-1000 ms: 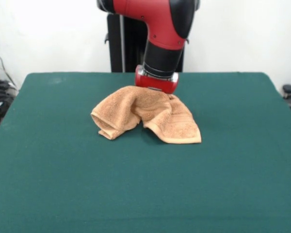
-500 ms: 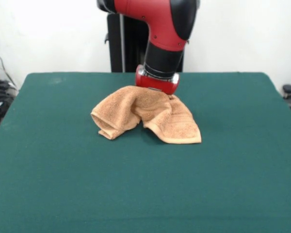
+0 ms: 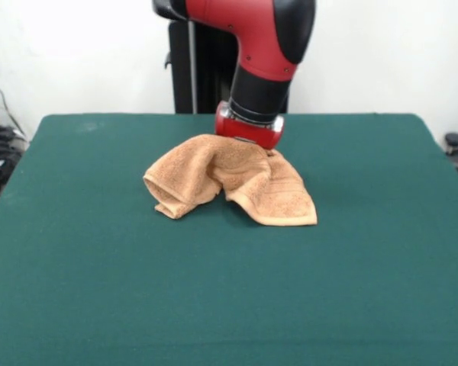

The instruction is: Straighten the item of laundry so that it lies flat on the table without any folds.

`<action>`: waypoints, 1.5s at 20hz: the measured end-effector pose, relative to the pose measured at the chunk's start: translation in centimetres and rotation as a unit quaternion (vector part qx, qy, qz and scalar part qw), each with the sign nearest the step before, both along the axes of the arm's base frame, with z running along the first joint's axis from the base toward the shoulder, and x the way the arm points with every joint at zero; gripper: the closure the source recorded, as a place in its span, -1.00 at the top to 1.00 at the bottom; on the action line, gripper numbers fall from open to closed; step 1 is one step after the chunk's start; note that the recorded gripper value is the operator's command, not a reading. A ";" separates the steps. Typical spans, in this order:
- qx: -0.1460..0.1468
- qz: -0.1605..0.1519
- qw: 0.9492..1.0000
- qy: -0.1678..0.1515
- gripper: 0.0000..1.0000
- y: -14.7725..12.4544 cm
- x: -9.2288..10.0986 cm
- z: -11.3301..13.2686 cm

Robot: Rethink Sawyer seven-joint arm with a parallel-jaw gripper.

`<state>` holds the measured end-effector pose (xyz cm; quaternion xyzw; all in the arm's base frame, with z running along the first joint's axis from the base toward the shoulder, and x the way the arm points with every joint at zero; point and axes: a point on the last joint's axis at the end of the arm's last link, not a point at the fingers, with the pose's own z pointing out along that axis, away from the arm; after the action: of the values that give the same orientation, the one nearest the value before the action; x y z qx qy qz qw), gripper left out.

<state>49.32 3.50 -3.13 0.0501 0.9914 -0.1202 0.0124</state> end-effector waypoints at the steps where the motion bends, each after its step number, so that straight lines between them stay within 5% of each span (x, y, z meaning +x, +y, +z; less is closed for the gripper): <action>1: -0.001 0.001 1.000 -0.001 -1.00 0.0 0.0 0.0; 18: -0.017 0.032 0.998 -0.049 -1.00 0.3 -1.5 -0.1; 30: -0.016 0.043 0.998 -0.052 -1.00 0.3 -1.7 -0.2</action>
<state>47.62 3.78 -3.30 0.0131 0.9886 -0.1328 0.0699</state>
